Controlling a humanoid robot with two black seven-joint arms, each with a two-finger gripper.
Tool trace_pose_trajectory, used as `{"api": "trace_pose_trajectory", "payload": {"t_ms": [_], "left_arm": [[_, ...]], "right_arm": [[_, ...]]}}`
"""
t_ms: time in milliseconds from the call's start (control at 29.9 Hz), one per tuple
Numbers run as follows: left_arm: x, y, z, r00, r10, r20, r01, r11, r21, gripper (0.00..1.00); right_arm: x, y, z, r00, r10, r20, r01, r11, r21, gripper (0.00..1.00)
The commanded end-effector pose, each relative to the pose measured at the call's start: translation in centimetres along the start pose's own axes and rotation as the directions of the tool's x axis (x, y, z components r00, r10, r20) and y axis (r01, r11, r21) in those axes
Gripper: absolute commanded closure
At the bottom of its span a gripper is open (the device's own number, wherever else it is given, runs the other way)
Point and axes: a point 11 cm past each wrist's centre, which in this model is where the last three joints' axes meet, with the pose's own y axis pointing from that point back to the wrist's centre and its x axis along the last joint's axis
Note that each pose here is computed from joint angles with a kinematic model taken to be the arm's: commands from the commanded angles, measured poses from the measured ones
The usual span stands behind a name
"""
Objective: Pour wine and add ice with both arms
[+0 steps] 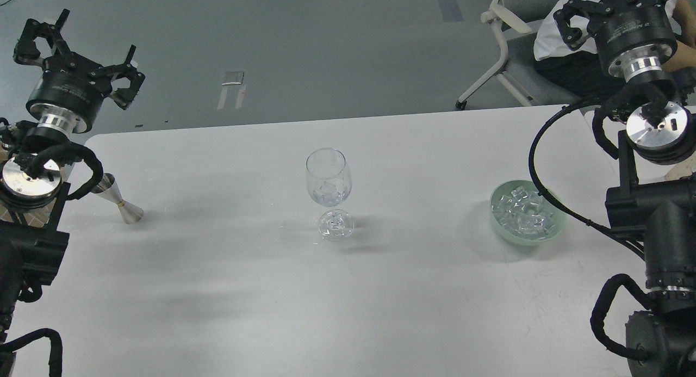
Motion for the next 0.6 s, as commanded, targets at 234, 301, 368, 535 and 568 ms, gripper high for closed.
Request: {"api": "trace_pose_trajectory", "payload": {"t_ms": [234,301,368,535,568], "left_arm": [[0.02,0.02,-0.08,1.0,0.0,0.004,0.0,1.0,0.004,0.02],[-0.07,-0.03,0.0,1.0,-0.001,0.003,0.001,1.0,0.002,0.02],[-0.11,-0.08,-0.09,1.0,-0.002,0.0,0.002,1.0,0.002,0.02],[-0.16,-0.11,-0.28,1.0,-0.003,-0.004,0.003,1.0,0.004,0.02],[-0.17,-0.11,-0.35,1.0,-0.003,-0.005,0.003,1.0,0.004,0.02]], "right_arm": [[0.01,0.05,-0.05,1.0,-0.001,0.0,0.001,1.0,0.002,0.0],[-0.12,0.02,-0.13,1.0,-0.003,0.0,0.003,1.0,0.003,0.0],[-0.16,0.05,-0.16,1.0,-0.006,-0.001,0.006,1.0,0.004,0.0],[-0.52,0.12,-0.36,1.0,-0.018,-0.004,0.018,1.0,0.01,0.0],[-0.42,0.12,-0.3,1.0,-0.014,-0.003,0.014,1.0,0.008,0.0]]}}
